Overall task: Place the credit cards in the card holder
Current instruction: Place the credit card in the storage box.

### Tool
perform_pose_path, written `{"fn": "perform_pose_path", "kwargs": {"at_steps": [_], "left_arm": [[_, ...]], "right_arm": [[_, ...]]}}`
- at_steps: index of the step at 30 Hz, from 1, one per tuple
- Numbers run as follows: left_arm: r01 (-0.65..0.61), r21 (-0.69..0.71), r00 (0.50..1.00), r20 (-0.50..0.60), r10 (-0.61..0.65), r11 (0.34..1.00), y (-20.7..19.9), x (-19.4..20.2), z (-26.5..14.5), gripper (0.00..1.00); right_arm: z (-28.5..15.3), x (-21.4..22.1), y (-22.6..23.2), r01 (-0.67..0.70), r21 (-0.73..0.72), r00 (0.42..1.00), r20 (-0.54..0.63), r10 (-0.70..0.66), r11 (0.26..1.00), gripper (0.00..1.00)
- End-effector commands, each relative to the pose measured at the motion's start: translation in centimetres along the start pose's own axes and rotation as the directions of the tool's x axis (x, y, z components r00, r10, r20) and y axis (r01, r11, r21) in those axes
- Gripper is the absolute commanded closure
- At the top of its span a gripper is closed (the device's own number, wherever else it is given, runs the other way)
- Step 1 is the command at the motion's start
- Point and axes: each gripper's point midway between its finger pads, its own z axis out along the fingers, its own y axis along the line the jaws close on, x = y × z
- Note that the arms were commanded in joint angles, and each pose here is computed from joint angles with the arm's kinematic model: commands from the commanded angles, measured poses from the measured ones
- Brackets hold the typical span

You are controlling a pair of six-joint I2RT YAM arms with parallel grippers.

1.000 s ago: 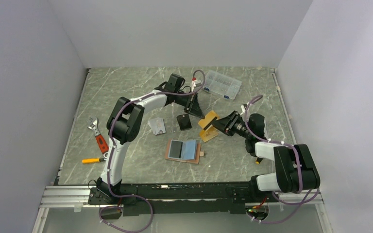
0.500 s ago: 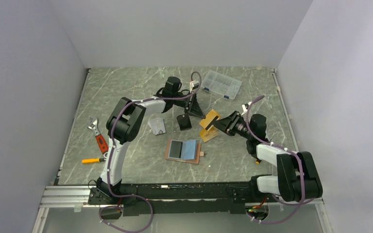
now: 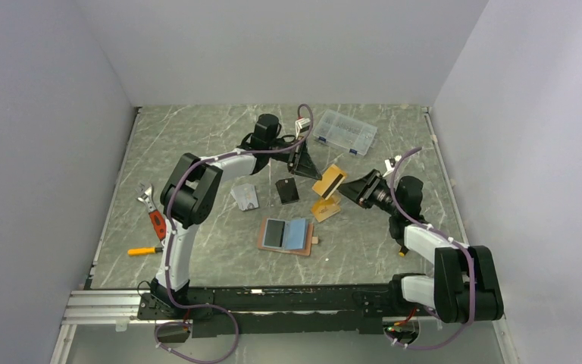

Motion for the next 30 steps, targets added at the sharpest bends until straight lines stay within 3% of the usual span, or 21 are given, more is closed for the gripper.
{"fn": "perform_pose_path", "kwargs": {"at_steps": [1, 8, 19, 30], "left_arm": [[-0.08, 0.034, 0.997, -0.006, 0.08, 0.996, -2.8, -0.3, -0.2, 1.0], [-0.084, 0.026, 0.996, -0.014, 0.084, 0.996, -2.6, -0.2, -0.3, 1.0], [-0.087, 0.049, 0.995, -0.051, 0.089, 0.995, -3.1, 0.8, -0.2, 1.0], [-0.089, 0.092, 0.989, -0.111, 0.099, 0.992, -4.1, 2.2, 0.8, 1.0]], "right_arm": [[-0.1, -2.2, 4.5, 0.092, -0.15, 0.995, 0.043, -0.086, 0.984, 0.64], [-1.3, -3.1, 6.3, 0.136, -0.192, 0.989, 0.083, -0.122, 0.972, 0.63], [-1.5, -5.6, 5.5, 0.144, -0.194, 0.982, 0.145, -0.117, 0.97, 0.62], [0.9, -4.8, 6.4, 0.134, -0.3, 0.991, 0.017, -0.135, 0.944, 0.56]]}}
